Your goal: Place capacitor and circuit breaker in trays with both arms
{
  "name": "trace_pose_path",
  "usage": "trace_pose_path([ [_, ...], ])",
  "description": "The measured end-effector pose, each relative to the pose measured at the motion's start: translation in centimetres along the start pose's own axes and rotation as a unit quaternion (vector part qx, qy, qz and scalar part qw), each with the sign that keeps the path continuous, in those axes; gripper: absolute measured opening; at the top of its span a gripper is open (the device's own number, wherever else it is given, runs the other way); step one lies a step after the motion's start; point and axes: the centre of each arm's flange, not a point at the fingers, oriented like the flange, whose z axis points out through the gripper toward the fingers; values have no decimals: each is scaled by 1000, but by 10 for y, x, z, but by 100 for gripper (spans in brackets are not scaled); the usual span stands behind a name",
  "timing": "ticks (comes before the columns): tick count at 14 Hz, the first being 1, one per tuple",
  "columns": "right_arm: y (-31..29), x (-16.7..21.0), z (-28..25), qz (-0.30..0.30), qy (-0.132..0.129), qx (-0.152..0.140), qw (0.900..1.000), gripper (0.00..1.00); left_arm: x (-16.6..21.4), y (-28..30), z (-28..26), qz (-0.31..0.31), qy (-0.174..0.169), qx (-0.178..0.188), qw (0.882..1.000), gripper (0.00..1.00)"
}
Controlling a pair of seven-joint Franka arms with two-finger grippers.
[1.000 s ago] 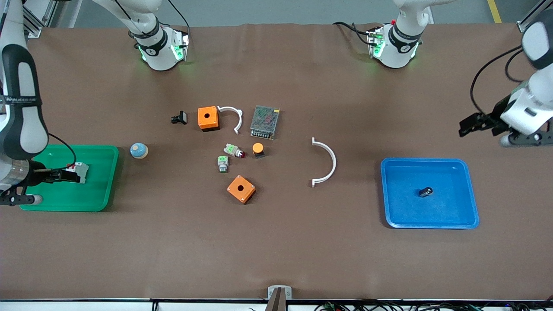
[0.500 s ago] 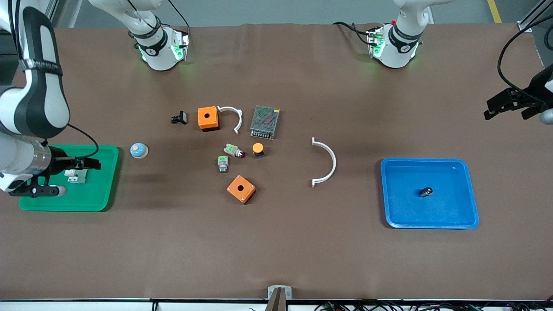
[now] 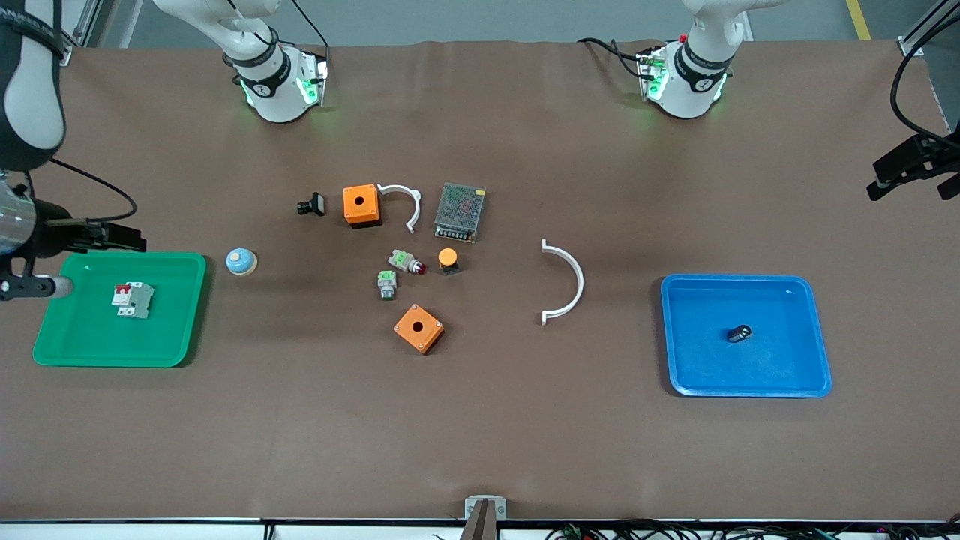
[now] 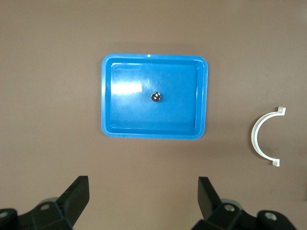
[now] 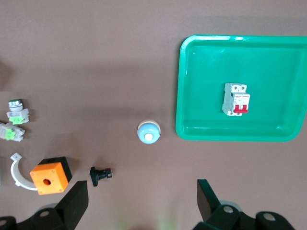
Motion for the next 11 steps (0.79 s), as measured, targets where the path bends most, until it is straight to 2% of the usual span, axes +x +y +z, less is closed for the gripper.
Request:
trace_pose_path([
  [6, 0, 0, -4, 0, 2, 0, 1000, 100, 5, -9, 4, -7, -4, -1, 1000, 100],
  [11, -1, 0, -25, 0, 26, -2, 1000, 100, 8, -13, 11, -10, -9, -2, 1000, 100],
])
